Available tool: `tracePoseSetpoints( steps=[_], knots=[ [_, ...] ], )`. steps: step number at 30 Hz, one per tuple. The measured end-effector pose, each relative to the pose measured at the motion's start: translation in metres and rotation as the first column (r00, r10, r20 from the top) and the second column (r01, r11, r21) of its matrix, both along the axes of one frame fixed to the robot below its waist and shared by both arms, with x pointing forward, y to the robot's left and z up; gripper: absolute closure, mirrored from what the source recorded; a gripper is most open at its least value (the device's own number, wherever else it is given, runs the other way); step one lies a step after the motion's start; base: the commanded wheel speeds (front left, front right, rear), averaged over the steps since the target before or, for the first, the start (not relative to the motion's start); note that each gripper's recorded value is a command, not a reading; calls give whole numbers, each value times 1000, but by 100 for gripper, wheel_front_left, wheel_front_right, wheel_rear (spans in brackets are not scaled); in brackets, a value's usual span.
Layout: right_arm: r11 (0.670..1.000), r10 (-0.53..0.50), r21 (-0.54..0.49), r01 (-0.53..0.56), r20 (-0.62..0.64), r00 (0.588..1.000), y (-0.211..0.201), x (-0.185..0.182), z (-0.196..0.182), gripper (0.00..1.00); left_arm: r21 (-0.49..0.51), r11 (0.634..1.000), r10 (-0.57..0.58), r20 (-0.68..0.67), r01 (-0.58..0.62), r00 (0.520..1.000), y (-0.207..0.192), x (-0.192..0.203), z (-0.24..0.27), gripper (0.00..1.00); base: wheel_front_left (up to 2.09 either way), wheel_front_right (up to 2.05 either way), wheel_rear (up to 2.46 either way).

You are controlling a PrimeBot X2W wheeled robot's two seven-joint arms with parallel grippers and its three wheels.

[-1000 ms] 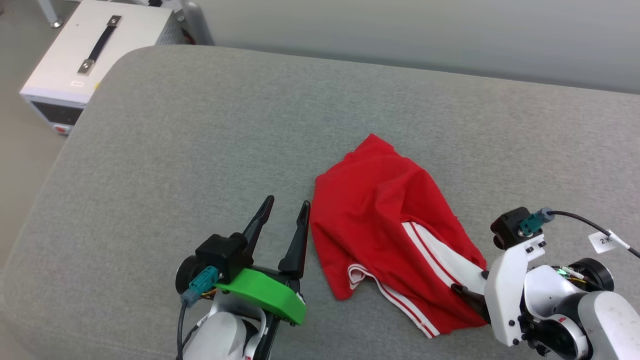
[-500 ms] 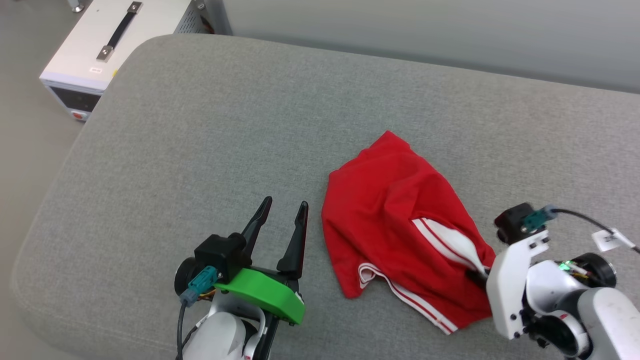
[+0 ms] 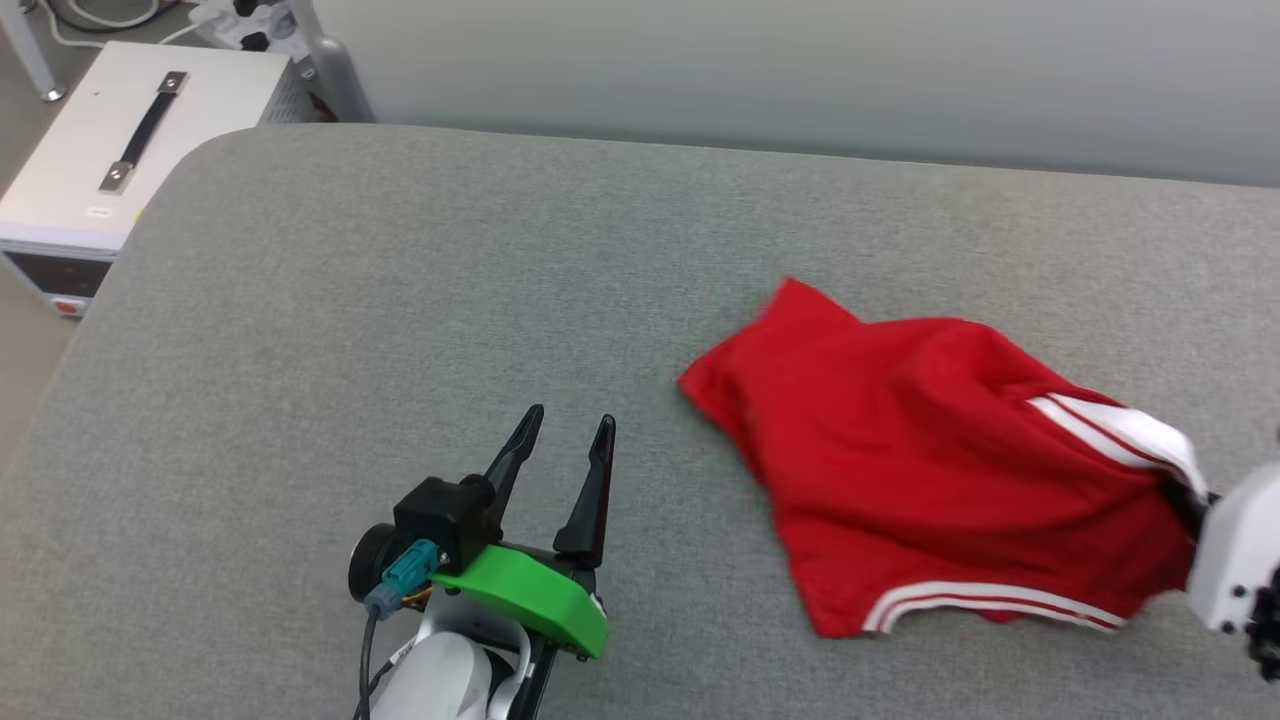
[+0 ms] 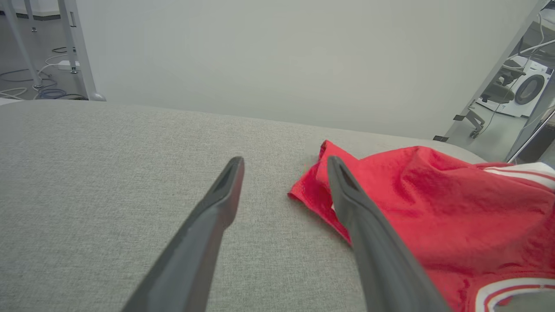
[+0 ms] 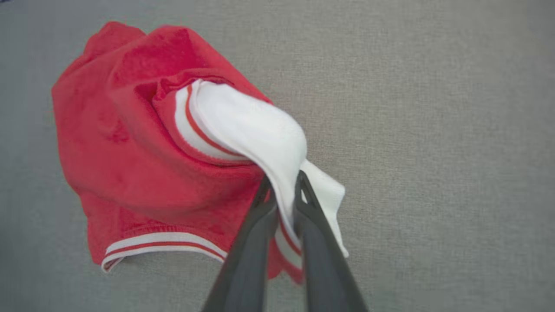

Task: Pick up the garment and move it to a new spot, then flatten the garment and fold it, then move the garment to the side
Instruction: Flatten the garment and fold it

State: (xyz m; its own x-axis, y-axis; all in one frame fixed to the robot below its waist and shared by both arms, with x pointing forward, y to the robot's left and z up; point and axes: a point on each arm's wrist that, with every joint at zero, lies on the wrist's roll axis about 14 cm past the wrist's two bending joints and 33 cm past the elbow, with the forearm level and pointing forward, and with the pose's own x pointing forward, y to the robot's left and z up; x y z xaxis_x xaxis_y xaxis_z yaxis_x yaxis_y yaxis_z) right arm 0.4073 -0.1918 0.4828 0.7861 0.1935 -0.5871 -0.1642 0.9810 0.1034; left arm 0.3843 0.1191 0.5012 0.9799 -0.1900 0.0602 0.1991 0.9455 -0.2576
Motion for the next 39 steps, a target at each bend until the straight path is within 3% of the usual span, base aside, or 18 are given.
tracePoseSetpoints(
  steps=[5, 9, 10, 11, 14, 18, 21, 25, 31, 37, 39],
  knots=[
    [972, -227, -71, 225, -22, 974, -69, -8, -22, 100, 0, 1000, -20, -9, 20, 1000, -6, 2, -4, 0, 0, 0, 0],
    [959, -274, -89, 269, -51, 960, -79, -14, -47, 98, 4, 1000, -26, -14, 26, 1000, -7, 1, -6, 0, 0, 0, 0],
    [959, -274, -90, 269, -47, 960, -79, -14, -49, 21, 4, 1000, -26, -14, 26, 1000, -7, 1, -6, 0, 0, 0, 0],
    [959, -270, -94, 266, -41, 962, -78, -14, -52, 0, 5, 1000, -26, -14, 26, 1000, -7, 1, -5, 0, 0, 0, 0],
    [970, -235, -60, 237, 28, 972, -64, -4, -43, 0, 5, 1000, -29, -9, 29, 1000, -8, 1, -4, 0, 0, 0, 0],
    [985, -164, -19, 173, 225, 960, -42, 15, -5, 0, 4, 999, -43, 0, 43, 999, -12, 1, -1, 0, 0, 0, 0],
    [992, -122, 17, 125, 377, 918, -28, 20, 28, 0, 3, 998, -56, 8, 56, 998, -17, 1, 2, 0, 0, 0, 0],
    [995, -98, 51, 84, 548, 830, -17, 18, 66, 0, -24, 997, -72, 9, 72, 997, -23, 3, 4, 0, 0, 0, 0],
    [986, -163, 129, 105, 632, 757, -17, 3, 81, 0, -46, 989, -141, -27, 139, 990, -45, 8, -3, 0, 0, 0, 0],
    [978, -208, 139, 154, 645, 736, -28, -4, 83, 0, -26, 963, -270, -142, 269, 952, -79, 38, -2, 0, 0, 0, 0],
    [976, -217, 134, 171, 644, 733, -33, -5, 82, 0, -25, 942, -332, -225, 336, 916, -95, 51, -2, 0, 0, 0, 0]
  ],
)
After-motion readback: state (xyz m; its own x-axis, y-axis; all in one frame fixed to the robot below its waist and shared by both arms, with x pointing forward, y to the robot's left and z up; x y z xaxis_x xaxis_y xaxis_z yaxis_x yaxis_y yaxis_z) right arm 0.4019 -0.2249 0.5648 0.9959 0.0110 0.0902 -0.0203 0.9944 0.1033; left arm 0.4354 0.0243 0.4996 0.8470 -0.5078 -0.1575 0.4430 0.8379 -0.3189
